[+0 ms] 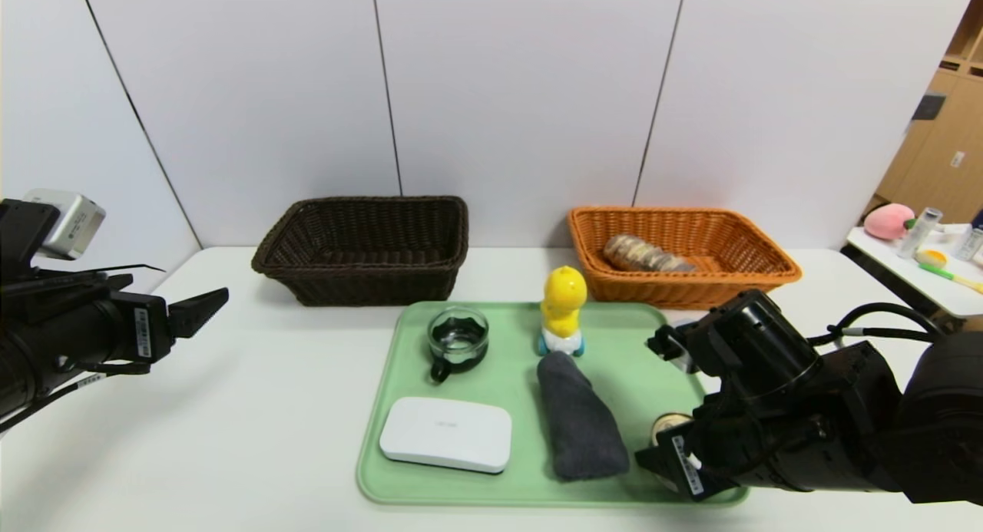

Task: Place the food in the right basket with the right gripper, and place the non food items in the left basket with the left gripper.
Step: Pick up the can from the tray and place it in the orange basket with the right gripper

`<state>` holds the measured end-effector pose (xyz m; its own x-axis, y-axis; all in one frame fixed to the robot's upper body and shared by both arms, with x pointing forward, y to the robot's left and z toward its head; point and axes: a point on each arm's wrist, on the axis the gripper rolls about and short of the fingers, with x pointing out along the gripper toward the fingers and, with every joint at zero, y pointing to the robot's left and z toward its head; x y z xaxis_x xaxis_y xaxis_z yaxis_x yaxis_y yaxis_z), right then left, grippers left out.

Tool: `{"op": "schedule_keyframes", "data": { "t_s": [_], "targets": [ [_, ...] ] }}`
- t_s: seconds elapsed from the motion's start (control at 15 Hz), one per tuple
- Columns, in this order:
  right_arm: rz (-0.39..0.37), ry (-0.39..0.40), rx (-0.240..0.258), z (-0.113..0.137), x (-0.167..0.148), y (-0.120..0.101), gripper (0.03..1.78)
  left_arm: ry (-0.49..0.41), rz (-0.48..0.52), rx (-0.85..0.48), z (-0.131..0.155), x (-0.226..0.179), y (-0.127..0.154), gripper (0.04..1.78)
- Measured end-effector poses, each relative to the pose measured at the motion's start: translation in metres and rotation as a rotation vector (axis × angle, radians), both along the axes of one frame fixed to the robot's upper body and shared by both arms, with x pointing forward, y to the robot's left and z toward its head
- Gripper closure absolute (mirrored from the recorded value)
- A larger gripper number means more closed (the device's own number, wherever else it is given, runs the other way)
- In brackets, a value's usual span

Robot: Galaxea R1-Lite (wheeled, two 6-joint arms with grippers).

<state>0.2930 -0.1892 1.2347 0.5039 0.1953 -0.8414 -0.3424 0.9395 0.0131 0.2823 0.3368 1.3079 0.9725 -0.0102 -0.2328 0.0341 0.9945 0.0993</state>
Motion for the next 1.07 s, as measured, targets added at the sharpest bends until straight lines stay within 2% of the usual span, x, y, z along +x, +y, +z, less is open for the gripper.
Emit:
{"op": "schedule_keyframes", "data": {
  "t_s": [0.27, 0.47, 0.67, 0.8, 0.87, 1.07],
  "targets": [
    [-0.002, -0.010, 0.005, 0.003, 0.001, 0.001, 0.67, 0.002, 0.001, -0.003, 0.000, 0.000, 0.000, 0.13],
    [-0.008, -0.055, 0.028, 0.014, 0.004, 0.002, 0.73, 0.006, 0.002, -0.005, -0.002, -0.001, 0.000, 0.13],
    [-0.022, -0.089, 0.052, 0.025, 0.006, 0.001, 1.04, 0.006, 0.001, -0.004, -0.002, -0.001, 0.000, 0.13],
    [-0.029, -0.096, 0.061, 0.028, 0.006, -0.001, 1.69, 0.007, 0.002, -0.004, -0.002, -0.001, 0.000, 0.13],
    [-0.030, -0.096, 0.061, 0.028, 0.005, -0.002, 1.76, 0.007, 0.002, -0.003, -0.002, -0.001, 0.000, 0.13],
    [-0.029, -0.100, 0.063, 0.028, 0.004, -0.003, 1.76, 0.003, 0.001, -0.003, -0.001, -0.001, 0.000, 0.13]
  ]
}}
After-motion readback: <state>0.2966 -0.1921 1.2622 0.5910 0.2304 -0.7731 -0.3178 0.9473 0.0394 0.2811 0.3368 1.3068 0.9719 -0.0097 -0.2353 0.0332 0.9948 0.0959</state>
